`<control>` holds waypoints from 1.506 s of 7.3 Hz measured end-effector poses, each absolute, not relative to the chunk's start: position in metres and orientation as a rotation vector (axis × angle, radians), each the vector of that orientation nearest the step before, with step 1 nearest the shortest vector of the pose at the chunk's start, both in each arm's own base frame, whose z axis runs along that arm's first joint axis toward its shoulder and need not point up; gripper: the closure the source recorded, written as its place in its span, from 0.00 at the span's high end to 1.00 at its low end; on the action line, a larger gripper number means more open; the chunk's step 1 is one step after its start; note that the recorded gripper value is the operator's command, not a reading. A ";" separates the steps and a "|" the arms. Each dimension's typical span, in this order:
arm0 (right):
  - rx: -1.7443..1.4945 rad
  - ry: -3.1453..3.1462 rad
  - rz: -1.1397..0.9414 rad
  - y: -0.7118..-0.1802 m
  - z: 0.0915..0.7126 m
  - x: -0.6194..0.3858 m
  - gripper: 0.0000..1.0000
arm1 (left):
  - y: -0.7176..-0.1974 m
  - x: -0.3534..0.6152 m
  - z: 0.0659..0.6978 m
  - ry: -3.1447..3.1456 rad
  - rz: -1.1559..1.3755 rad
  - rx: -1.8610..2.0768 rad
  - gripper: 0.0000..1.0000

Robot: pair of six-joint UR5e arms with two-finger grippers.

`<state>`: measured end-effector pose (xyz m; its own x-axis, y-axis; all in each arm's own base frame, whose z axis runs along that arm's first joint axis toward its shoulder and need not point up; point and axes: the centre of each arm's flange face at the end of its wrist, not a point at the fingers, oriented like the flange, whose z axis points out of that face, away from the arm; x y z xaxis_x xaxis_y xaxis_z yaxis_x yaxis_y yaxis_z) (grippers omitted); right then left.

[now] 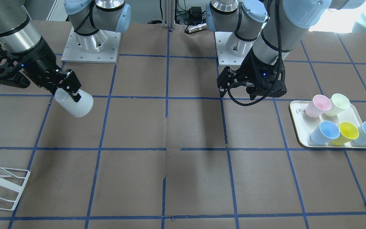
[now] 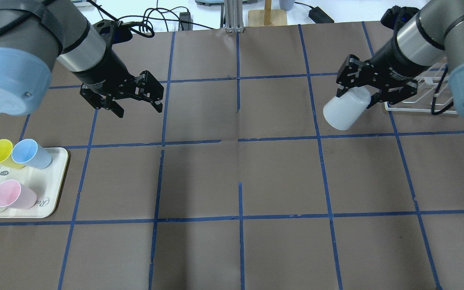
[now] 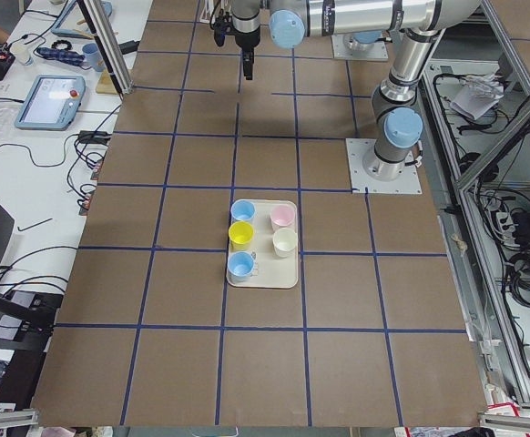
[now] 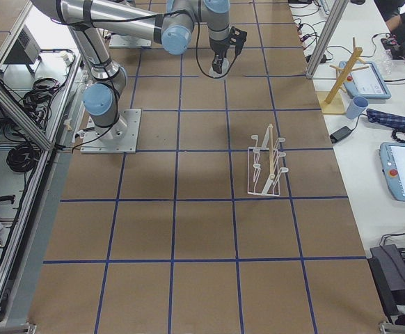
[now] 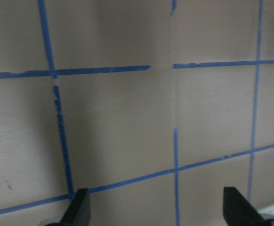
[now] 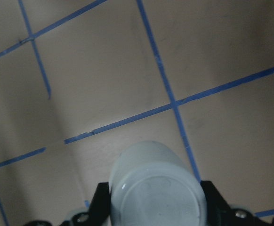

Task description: Transfer IKEA cup to right arm and place on rack

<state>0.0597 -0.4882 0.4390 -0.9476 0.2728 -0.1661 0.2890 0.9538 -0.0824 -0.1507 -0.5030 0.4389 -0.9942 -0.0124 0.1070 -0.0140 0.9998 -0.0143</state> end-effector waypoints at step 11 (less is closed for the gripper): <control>0.159 3.291 -0.463 -0.556 0.396 -0.098 0.42 | -0.490 -0.148 0.483 -3.120 0.138 0.108 1.00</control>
<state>-0.0978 -0.5562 0.3955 -0.9783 0.1191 0.1693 0.0678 0.9572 -0.2815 -0.1481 -0.4897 0.4831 -0.9975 -0.0685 0.0195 -0.0699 0.9937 -0.0875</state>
